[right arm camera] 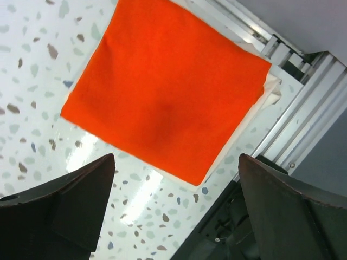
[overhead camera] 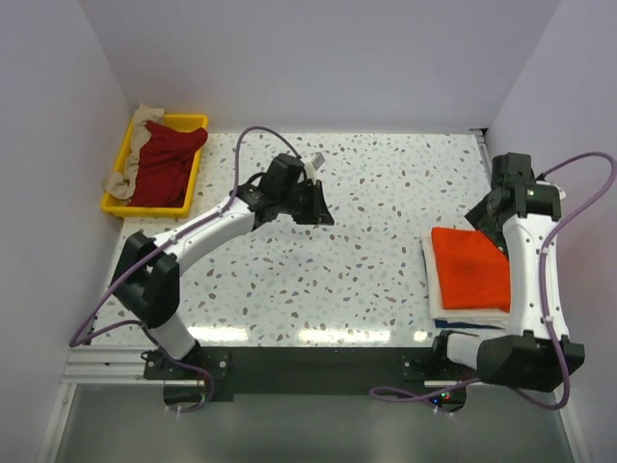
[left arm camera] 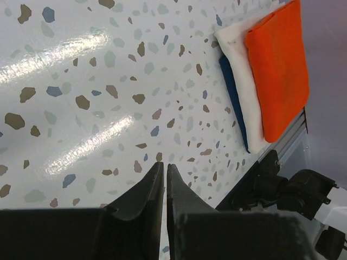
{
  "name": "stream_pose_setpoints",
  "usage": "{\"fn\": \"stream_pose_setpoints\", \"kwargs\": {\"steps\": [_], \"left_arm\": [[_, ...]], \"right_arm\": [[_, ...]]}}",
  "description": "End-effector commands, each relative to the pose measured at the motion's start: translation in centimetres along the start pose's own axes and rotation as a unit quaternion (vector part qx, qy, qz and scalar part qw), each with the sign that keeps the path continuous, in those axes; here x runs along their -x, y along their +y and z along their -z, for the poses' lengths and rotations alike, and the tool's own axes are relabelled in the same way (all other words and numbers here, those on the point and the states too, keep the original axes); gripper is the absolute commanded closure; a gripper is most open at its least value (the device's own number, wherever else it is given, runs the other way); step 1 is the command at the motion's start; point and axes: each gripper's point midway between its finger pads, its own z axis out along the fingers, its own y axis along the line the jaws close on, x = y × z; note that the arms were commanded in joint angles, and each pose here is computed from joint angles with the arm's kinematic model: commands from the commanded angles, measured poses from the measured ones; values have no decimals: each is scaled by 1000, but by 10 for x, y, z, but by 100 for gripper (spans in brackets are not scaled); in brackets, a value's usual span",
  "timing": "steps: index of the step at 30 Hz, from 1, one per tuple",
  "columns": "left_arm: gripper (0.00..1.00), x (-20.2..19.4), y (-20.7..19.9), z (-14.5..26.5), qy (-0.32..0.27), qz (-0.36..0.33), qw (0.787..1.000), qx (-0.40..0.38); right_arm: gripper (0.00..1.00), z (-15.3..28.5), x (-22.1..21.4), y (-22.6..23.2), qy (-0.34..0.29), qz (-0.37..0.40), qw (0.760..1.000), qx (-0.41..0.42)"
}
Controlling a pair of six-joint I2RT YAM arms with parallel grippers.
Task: Fold and stack the t-shirts
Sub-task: Neatly place the folded tshirt to the corner, then reset both grippers
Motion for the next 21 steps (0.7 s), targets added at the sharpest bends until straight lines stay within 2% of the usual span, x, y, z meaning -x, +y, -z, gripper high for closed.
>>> {"fn": "stream_pose_setpoints", "kwargs": {"steps": [1, 2, 4, 5, 8, 13, 14, 17, 19, 21], "left_arm": [[89, 19, -19, 18, -45, -15, 999, -25], [89, 20, -19, 22, -48, -16, 998, -25], [88, 21, -20, 27, -54, -20, 998, -23], [87, 20, -20, 32, -58, -23, 998, -20], [85, 21, -17, 45, -74, -33, 997, -7], [82, 20, 2, 65, -106, -44, 993, 38], [82, 15, 8, 71, -110, -44, 992, 46], [80, 8, 28, 86, -126, -47, 987, 84], [79, 4, 44, 95, -137, -50, 982, 117], [77, 4, 51, 109, -158, -52, 977, 135]], "right_arm": [[1, 16, -15, 4, 11, 43, 996, 82], [1, 25, -17, 18, -3, 39, 988, 149], [1, 37, -21, 33, -12, 34, 975, 220], [1, 43, -27, 51, -7, 33, 961, 275], [1, 57, -37, 68, -3, 39, 938, 345], [1, 65, -58, 97, -4, 75, 916, 394], [1, 74, -73, 111, 0, 95, 904, 418], [1, 83, -100, 133, 6, 125, 887, 444], [1, 80, -114, 145, 5, 149, 886, 440], [1, 87, -137, 158, 2, 189, 873, 449]]}}
